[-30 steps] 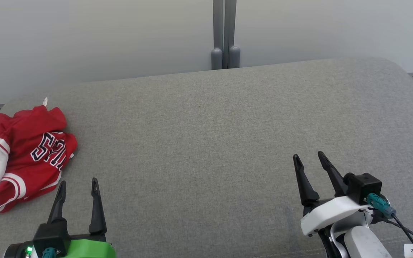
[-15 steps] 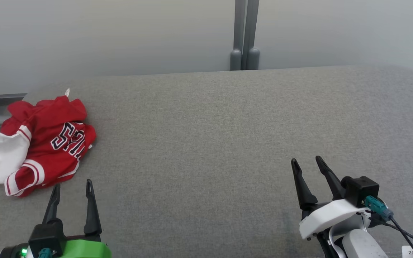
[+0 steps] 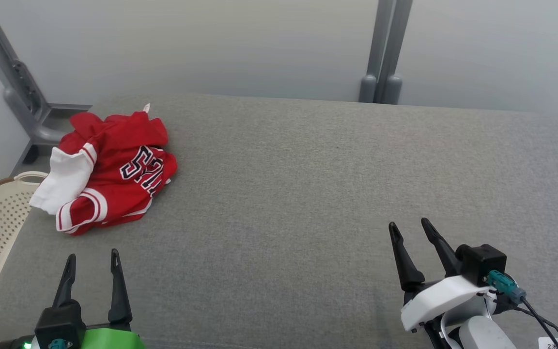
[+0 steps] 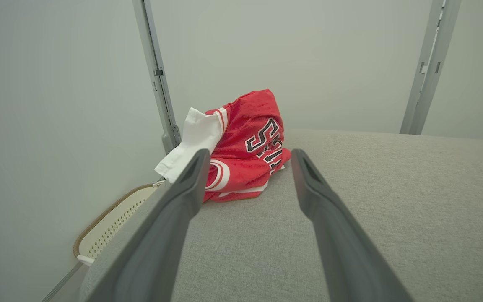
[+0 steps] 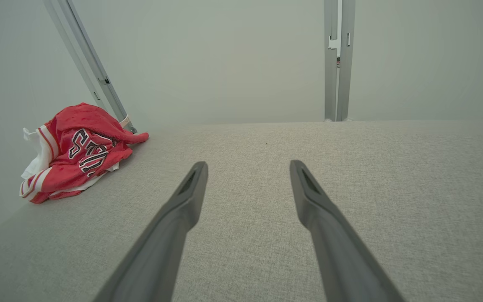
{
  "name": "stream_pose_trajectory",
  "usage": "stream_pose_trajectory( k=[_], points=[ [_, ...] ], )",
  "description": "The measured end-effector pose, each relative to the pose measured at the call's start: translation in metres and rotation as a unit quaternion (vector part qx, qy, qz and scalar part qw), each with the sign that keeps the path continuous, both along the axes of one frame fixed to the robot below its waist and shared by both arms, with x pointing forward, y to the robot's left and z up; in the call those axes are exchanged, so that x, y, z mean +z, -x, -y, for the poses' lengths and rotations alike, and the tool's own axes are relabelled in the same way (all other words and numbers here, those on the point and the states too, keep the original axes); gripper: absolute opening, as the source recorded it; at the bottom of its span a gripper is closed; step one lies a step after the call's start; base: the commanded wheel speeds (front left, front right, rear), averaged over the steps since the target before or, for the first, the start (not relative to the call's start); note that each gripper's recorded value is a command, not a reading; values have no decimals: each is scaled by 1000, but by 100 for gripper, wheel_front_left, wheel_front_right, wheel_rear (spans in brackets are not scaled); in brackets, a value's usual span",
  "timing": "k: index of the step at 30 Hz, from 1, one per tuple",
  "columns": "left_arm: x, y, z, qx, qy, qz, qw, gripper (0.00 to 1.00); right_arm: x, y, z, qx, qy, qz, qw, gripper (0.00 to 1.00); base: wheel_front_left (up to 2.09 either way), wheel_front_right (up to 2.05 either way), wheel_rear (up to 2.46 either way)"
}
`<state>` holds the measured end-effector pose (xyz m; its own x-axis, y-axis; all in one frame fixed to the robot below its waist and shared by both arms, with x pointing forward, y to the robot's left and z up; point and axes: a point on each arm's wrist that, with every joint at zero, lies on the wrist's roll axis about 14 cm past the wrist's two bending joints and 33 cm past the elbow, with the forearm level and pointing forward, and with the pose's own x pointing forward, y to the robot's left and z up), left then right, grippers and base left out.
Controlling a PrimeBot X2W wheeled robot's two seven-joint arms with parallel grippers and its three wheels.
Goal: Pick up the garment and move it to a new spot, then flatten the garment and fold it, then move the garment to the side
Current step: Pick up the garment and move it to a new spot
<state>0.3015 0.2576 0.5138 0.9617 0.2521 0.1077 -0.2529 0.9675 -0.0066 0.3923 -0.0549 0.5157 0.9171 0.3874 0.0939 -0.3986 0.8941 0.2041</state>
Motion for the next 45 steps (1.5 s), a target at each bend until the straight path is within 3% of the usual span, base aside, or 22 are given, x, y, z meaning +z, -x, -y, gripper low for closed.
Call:
stream_pose_trajectory(
  k=[14, 31, 40, 45],
  points=[
    [-1, 51, -47, 90, 1, -3, 996, 100, -3, 6, -62, 90, 6, -5, 996, 100, 0, 0, 0],
    [1, 89, -72, 148, 2, 2, 989, 100, -2, 21, -111, 163, 11, -4, 987, 100, 0, 0, 0],
    [-3, 85, -65, 137, 11, -2, 990, 100, -3, 22, -112, 166, 11, -5, 986, 100, 0, 0, 0],
    [21, 61, -57, 102, -4, 27, 994, 100, -5, 20, -107, 158, 12, -7, 987, 100, 0, 0, 0]
  ],
)
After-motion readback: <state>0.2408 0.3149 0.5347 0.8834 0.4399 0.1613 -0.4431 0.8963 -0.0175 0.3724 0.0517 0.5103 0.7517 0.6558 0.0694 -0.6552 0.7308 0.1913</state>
